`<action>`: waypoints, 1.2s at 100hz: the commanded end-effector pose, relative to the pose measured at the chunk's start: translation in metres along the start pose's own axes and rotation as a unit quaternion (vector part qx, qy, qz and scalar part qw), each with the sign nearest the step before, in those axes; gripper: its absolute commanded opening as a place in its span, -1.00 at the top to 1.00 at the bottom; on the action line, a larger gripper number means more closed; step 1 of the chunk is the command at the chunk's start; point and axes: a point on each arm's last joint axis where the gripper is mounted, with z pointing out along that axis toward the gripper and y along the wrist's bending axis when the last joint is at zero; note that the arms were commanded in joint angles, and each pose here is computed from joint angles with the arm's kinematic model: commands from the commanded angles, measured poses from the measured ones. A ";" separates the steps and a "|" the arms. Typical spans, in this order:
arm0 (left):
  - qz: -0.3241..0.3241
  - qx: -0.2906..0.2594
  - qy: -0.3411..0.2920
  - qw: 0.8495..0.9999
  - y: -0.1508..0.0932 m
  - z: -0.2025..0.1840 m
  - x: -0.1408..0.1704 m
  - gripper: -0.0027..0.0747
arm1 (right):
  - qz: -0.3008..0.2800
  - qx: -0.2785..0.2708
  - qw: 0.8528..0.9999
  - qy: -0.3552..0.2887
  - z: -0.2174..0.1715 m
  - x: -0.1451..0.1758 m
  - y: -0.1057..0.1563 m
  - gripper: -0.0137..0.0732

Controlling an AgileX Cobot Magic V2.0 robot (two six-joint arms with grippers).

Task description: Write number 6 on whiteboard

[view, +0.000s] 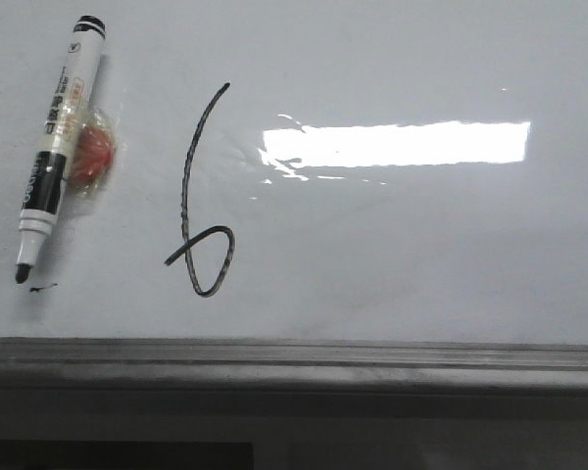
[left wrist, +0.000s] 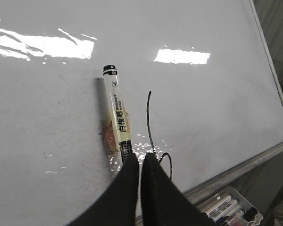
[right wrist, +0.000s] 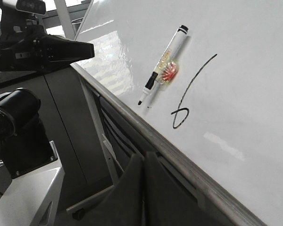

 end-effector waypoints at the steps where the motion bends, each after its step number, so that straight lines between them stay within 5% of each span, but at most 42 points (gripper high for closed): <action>1: 0.030 -0.009 -0.049 0.998 0.000 -0.001 -0.015 0.98 | -0.006 0.008 0.999 -0.049 -0.001 -0.015 -0.001 0.83; 11: 0.088 -0.041 -0.054 0.994 0.004 -0.001 -0.016 0.98 | -0.006 0.008 0.999 -0.049 -0.001 -0.015 -0.001 0.83; 27: 0.014 -0.114 -0.079 0.990 0.016 -0.004 -0.006 0.98 | -0.006 0.008 0.999 -0.049 -0.001 -0.015 -0.001 0.83; 44: 0.116 -0.211 -0.096 0.966 0.028 -0.015 0.010 0.98 | -0.006 0.008 0.999 -0.049 -0.001 -0.015 -0.001 0.83; 63: 0.069 -0.295 -0.104 0.947 0.042 -0.018 0.028 0.98 | -0.006 0.008 0.999 -0.049 -0.001 -0.015 -0.001 0.83; 80: 0.035 -0.321 -0.088 0.942 0.050 -0.016 0.046 0.98 | -0.006 0.008 0.999 -0.049 -0.001 -0.015 -0.001 0.83; 106: 0.016 -0.341 0.027 0.939 0.054 -0.017 0.067 0.98 | -0.006 0.008 0.999 -0.049 -0.001 -0.015 -0.001 0.83; 120: 0.017 -0.341 0.026 0.939 0.054 -0.017 0.066 0.98 | -0.006 0.008 0.999 -0.049 -0.001 -0.015 -0.001 0.83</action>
